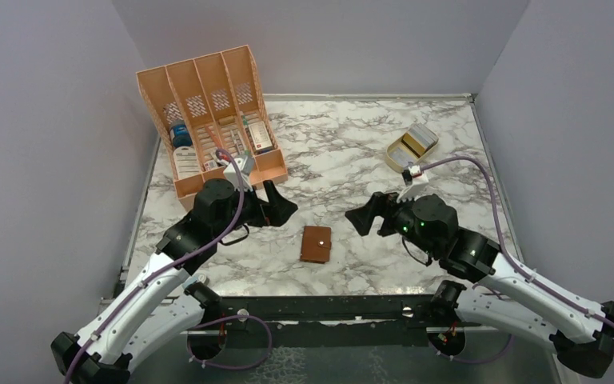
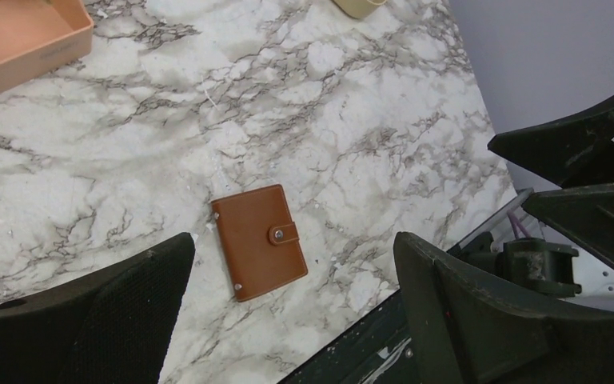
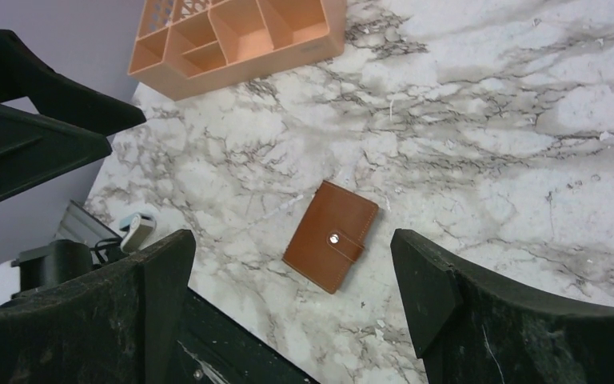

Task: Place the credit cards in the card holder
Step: Reset both arms

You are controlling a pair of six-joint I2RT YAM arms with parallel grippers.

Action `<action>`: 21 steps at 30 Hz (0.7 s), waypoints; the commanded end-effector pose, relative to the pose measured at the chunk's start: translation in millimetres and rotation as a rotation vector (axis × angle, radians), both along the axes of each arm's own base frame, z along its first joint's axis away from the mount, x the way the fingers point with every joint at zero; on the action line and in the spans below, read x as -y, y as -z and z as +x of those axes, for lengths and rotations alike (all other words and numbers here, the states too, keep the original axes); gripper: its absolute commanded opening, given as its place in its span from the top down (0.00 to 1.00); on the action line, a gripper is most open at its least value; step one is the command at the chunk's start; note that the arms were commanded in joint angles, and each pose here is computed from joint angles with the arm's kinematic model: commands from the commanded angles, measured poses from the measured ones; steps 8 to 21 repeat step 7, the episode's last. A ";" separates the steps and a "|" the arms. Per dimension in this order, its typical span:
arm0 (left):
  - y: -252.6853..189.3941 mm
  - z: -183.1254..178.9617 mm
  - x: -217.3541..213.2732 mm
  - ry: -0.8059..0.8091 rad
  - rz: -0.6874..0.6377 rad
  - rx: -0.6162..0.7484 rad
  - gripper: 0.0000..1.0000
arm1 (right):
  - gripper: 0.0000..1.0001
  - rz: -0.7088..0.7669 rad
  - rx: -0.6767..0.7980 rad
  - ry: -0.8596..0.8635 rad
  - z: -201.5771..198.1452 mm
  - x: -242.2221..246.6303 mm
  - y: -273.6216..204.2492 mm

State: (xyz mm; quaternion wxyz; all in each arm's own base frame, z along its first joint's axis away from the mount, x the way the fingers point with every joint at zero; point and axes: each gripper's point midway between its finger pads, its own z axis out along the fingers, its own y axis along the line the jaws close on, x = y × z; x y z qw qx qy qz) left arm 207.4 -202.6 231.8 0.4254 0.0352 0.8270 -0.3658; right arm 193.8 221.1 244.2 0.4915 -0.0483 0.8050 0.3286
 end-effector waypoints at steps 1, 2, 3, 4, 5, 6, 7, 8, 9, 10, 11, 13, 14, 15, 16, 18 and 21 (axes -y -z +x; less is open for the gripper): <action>-5.9 -3.4 1.6 0.007 -0.045 0.032 0.01 | 0.05 0.066 0.016 0.024 -0.7 2.3 -7.9; -4.5 -4.1 1.6 0.008 -0.046 0.030 0.01 | 0.05 0.069 0.017 0.026 -0.8 2.5 -7.6; -3.3 -4.2 1.4 0.007 -0.047 0.028 0.01 | 0.05 0.068 0.013 0.027 -0.7 2.6 -6.0; -2.5 -4.1 1.0 0.005 -0.045 0.028 0.01 | 0.05 0.067 0.010 0.032 -0.3 2.8 -5.3; -2.7 -4.0 0.4 0.003 -0.045 0.029 0.01 | 0.05 0.067 0.004 0.037 0.1 3.0 -4.5; -2.8 -3.7 0.4 0.002 -0.044 0.030 0.01 | 0.05 0.067 -0.001 0.042 0.4 3.2 -4.0; -3.3 -3.8 0.5 0.003 -0.045 0.032 0.01 | 0.04 0.069 0.000 0.045 1.1 3.0 -4.0; -3.3 -3.8 0.5 0.003 -0.045 0.032 0.01 | 0.04 0.069 0.000 0.045 1.1 3.0 -4.0; -3.3 -3.8 0.5 0.003 -0.045 0.032 0.01 | 0.04 0.069 0.000 0.045 1.1 3.0 -4.0; -3.3 -3.8 0.5 0.003 -0.045 0.032 0.01 | 0.04 0.069 0.000 0.045 1.1 3.0 -4.0; -3.3 -3.8 0.5 0.003 -0.045 0.032 0.01 | 0.04 0.069 0.000 0.045 1.1 3.0 -4.0; -3.3 -3.8 0.5 0.003 -0.045 0.032 0.01 | 0.04 0.069 0.000 0.045 1.1 3.0 -4.0; -3.3 -3.8 0.5 0.003 -0.045 0.032 0.01 | 0.04 0.069 0.000 0.045 1.1 3.0 -4.0; -3.3 -3.8 0.5 0.003 -0.045 0.032 0.01 | 0.04 0.069 0.000 0.045 1.1 3.0 -4.0; -3.3 -3.8 0.5 0.003 -0.045 0.032 0.01 | 0.04 0.069 0.000 0.045 1.1 3.0 -4.0; -3.3 -3.8 0.5 0.003 -0.045 0.032 0.01 | 0.04 0.069 0.000 0.045 1.1 3.0 -4.0; -3.3 -3.8 0.5 0.003 -0.045 0.032 0.01 | 0.04 0.069 0.000 0.045 1.1 3.0 -4.0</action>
